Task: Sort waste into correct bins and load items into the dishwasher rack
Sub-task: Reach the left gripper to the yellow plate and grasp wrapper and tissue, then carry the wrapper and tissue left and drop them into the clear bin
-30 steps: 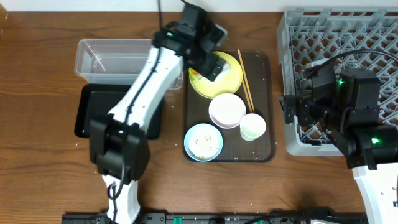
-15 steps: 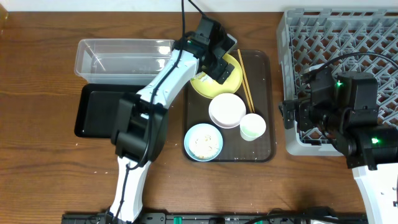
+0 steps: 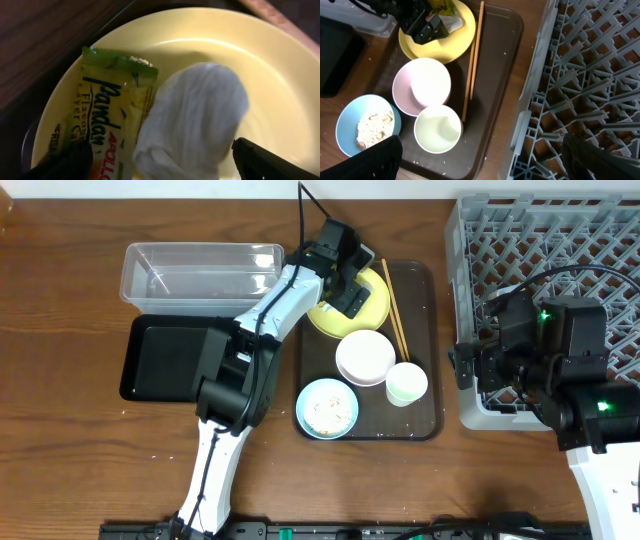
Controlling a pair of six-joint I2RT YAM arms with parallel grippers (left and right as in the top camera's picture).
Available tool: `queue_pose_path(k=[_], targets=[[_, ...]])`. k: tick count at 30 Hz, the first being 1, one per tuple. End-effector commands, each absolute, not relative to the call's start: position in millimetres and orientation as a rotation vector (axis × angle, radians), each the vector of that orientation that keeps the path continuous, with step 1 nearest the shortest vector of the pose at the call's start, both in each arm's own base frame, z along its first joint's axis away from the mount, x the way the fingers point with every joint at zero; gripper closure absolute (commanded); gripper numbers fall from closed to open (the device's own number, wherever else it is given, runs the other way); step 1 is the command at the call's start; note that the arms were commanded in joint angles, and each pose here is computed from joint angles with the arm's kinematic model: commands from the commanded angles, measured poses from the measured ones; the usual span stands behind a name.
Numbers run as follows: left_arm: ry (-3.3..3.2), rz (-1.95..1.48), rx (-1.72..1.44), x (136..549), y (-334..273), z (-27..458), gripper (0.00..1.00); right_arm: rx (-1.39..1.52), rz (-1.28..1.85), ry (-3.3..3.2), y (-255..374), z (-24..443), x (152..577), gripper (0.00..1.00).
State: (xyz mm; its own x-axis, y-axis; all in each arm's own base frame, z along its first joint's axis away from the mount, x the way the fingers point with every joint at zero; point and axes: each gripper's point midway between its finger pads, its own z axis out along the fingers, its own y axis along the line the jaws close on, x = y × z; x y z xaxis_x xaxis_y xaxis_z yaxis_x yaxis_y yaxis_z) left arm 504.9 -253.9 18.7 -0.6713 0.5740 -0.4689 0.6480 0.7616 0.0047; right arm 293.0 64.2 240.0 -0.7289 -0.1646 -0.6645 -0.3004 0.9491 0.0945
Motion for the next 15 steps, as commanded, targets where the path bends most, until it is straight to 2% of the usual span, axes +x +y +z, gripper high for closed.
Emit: queue_pose_path(k=[1,4,6,7,10,15], targets=[[2.523,-0.201,0.930,510,-250,4,0.09,-0.332,0.258,2.380,65,247,294,0.01],[2.532,-0.202,0.932,509,-250,0,0.13,-0.332,0.258,2.380,65,247,294,0.01],[2.538,-0.202,0.933,507,-249,0,0.24,-0.332,0.258,2.380,65,247,294,0.01],[2.543,-0.202,0.935,506,-249,-1,0.31,-0.332,0.258,2.380,65,247,294,0.01],[2.566,-0.207,0.943,501,-247,-3,0.63,-0.332,0.258,2.380,65,247,294,0.01],[2.636,-0.215,0.927,488,-242,-8,0.90,-0.332,0.258,2.379,65,247,294,0.01]])
